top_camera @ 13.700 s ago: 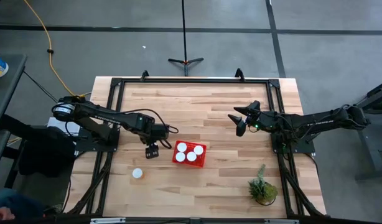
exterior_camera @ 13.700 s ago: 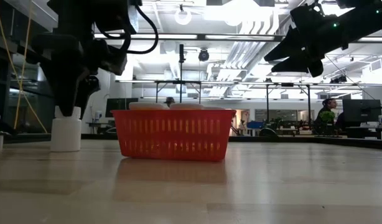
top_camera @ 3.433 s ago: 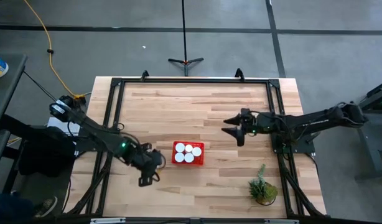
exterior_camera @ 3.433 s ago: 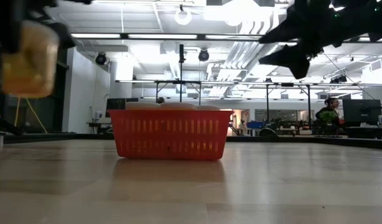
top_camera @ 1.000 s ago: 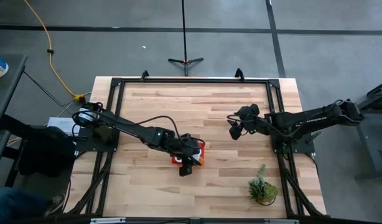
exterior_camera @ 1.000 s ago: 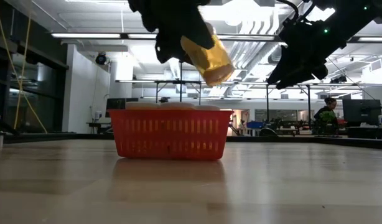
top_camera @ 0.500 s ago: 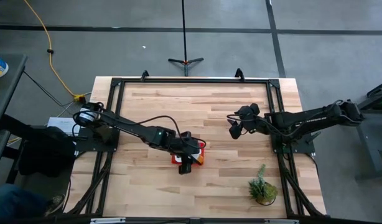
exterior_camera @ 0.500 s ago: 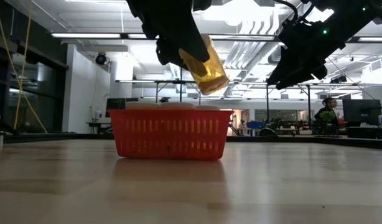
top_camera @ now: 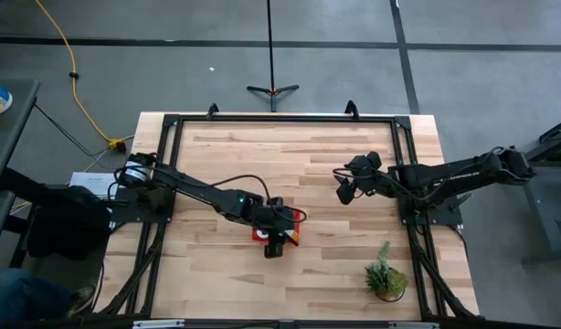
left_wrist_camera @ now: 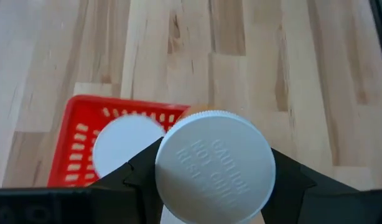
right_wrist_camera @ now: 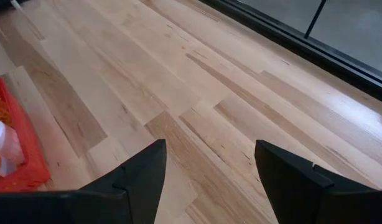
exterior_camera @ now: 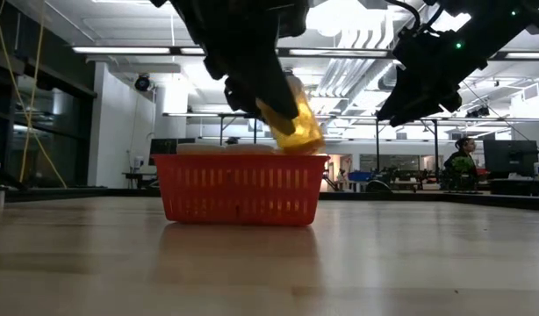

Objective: Pick and place pill bottles into a basket
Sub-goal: Put the orange pill bottle into the red bin, then return to Home Position

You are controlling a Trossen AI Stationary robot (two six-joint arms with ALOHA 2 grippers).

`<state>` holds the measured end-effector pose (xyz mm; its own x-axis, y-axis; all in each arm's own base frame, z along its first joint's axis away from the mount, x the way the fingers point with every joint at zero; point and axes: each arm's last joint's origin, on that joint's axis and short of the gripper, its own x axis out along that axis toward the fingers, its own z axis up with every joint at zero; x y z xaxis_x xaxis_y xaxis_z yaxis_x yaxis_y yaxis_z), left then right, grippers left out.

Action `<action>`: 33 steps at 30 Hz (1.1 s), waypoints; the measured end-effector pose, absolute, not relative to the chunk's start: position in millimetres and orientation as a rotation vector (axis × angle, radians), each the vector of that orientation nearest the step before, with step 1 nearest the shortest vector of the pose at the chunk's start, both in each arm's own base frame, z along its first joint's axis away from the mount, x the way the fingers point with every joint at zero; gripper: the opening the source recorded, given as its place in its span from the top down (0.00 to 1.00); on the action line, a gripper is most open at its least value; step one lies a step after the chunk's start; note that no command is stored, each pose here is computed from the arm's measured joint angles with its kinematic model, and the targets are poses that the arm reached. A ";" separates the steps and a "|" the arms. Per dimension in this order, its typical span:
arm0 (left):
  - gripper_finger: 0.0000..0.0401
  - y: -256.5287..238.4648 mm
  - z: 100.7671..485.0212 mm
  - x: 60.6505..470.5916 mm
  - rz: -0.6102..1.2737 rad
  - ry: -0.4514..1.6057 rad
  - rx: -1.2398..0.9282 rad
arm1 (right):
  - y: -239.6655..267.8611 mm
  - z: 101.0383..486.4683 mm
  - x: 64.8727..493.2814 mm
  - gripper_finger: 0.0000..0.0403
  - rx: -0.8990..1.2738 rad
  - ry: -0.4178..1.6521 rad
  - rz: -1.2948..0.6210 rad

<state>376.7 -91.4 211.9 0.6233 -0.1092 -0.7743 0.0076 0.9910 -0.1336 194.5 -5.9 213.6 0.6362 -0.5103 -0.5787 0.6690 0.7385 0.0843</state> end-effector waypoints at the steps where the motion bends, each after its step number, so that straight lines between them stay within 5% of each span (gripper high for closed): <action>1: 0.43 -91.3 211.3 376.1 -0.067 0.903 -0.118 | -5.9 213.5 194.5 0.41 0.304 0.561 -0.686; 10: 0.37 -89.7 209.5 373.9 -0.055 0.930 -0.073 | -5.9 213.6 194.5 0.41 0.302 0.560 -0.687; 18: 0.43 -85.0 208.6 373.8 -0.055 0.943 -0.053 | -6.0 213.4 194.4 0.41 0.300 0.562 -0.688; 27: 0.16 -79.6 208.7 374.6 -0.059 0.946 -0.038 | -6.0 213.4 194.3 0.41 0.299 0.561 -0.691; 33: 0.09 -77.5 208.6 375.1 -0.064 0.948 -0.047 | -6.1 213.4 194.3 0.41 0.298 0.561 -0.693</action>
<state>375.1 -77.5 208.6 0.5820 -0.0750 -0.8097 0.0340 0.9971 -0.0680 194.3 -6.1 213.4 0.6313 -0.5174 -0.5776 0.6727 0.7360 0.0760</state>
